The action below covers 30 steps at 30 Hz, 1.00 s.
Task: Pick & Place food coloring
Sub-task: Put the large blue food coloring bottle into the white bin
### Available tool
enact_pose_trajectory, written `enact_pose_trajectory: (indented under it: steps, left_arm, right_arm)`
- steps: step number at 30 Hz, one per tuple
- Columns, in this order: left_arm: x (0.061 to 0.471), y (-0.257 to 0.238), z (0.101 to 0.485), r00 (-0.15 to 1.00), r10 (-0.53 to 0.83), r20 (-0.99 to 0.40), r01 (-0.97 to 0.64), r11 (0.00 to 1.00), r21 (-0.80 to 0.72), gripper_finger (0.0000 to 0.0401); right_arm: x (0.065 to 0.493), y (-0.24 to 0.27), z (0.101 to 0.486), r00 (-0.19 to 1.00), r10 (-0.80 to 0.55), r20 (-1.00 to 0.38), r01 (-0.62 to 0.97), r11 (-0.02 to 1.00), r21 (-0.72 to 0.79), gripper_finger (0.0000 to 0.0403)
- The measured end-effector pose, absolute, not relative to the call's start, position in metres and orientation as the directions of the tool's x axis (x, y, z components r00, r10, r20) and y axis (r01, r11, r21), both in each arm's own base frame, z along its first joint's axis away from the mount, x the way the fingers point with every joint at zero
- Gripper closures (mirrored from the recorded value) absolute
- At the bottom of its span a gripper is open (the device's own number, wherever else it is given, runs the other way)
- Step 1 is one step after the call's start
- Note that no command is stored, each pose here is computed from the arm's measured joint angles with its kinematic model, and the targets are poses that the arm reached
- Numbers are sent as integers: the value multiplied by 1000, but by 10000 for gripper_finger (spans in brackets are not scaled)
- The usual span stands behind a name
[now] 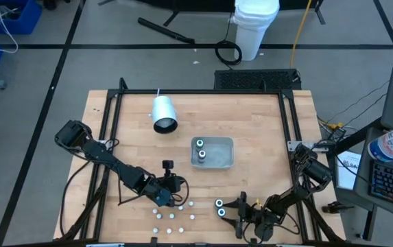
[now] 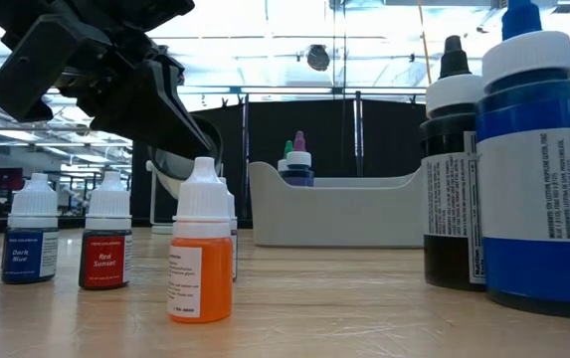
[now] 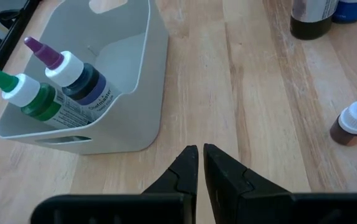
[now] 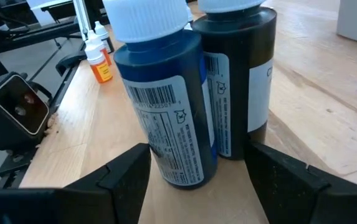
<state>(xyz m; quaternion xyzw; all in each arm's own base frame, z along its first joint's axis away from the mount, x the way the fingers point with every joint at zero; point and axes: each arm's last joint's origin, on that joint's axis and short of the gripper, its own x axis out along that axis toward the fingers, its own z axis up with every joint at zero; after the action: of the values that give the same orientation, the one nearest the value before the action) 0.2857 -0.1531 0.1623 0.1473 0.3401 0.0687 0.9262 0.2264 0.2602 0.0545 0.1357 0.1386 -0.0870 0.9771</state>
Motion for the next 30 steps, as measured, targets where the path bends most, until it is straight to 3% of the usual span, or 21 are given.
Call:
enact_pose_trajectory:
  steps: [18, 30]
  left_arm:
    - [286, -153, 162, 759, 228, -609, -28, 947, 319, 366]
    - [286, -153, 162, 760, 228, -609, -29, 947, 319, 366]
  right_arm:
    - [231, 263, 57, 947, -91, -308, 177, 947, 267, 158]
    - [231, 263, 55, 944, -95, -317, 171, 959, 224, 222]
